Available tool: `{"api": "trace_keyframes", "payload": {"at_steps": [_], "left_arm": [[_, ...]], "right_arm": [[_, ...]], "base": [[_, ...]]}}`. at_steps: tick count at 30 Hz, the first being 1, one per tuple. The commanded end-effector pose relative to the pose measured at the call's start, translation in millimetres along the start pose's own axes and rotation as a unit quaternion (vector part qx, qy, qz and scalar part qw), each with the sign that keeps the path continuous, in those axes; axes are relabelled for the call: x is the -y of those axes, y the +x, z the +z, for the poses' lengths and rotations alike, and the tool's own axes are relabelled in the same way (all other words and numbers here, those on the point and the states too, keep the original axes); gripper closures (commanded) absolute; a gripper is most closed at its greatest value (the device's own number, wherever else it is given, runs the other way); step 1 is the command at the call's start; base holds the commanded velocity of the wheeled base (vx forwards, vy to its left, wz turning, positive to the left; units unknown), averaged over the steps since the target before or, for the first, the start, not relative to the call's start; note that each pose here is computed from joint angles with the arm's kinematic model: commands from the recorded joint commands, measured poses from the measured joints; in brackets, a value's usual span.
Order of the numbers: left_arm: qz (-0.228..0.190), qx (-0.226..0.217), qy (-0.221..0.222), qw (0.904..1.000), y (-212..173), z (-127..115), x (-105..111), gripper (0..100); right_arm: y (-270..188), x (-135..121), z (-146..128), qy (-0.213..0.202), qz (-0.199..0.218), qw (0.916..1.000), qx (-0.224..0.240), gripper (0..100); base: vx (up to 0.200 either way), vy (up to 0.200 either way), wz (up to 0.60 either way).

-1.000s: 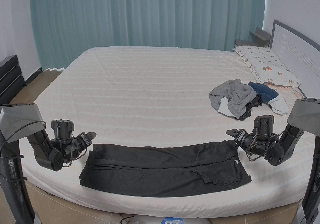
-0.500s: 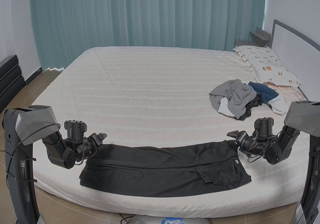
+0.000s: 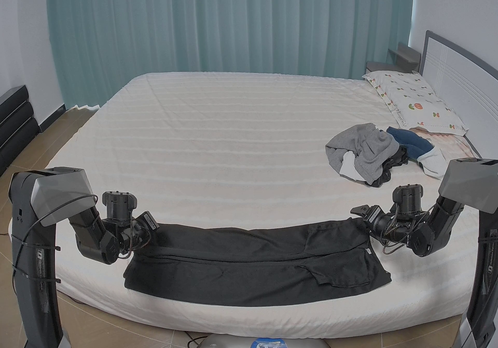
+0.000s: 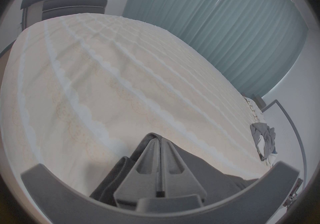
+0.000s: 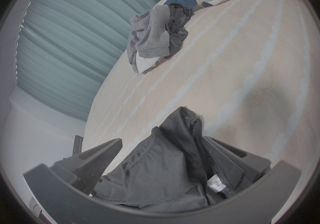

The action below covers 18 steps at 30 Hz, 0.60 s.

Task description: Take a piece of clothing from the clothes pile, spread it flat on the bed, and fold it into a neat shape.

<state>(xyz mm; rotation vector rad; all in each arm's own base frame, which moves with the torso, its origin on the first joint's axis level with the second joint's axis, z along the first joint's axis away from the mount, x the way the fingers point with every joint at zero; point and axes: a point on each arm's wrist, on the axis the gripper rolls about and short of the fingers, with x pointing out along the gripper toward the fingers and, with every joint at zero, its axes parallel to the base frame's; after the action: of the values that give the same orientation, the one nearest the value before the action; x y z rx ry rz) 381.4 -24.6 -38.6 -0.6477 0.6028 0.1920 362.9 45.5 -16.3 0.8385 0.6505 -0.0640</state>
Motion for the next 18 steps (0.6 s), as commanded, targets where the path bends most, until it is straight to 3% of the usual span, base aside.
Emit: {"api": "trace_keyframes", "payload": {"at_steps": [1, 8, 9, 18], "left_arm": [[0.005, 0.008, -0.018, 0.9998, 1, 3, -3, 100], [0.009, 0.005, -0.022, 0.9997, 1, 2, -5, 100], [0.01, 0.005, -0.023, 0.9997, 1, 2, -6, 100], [0.016, 0.011, -0.034, 0.9992, 0, 7, -12, 100]], "right_arm": [[8, 3, -2, -0.001, -0.002, 1.0, -0.002, 0], [16, 4, -3, -0.001, -0.005, 1.0, -0.001, 0], [16, 4, -3, -0.001, -0.004, 1.0, 0.0, 100], [18, 9, -1, 0.003, -0.015, 0.9999, -0.001, 100]], "base": [[0.0, 0.0, 0.0], [0.0, 0.0, 0.0], [0.0, 0.0, 0.0], [0.0, 0.0, 0.0]]}}
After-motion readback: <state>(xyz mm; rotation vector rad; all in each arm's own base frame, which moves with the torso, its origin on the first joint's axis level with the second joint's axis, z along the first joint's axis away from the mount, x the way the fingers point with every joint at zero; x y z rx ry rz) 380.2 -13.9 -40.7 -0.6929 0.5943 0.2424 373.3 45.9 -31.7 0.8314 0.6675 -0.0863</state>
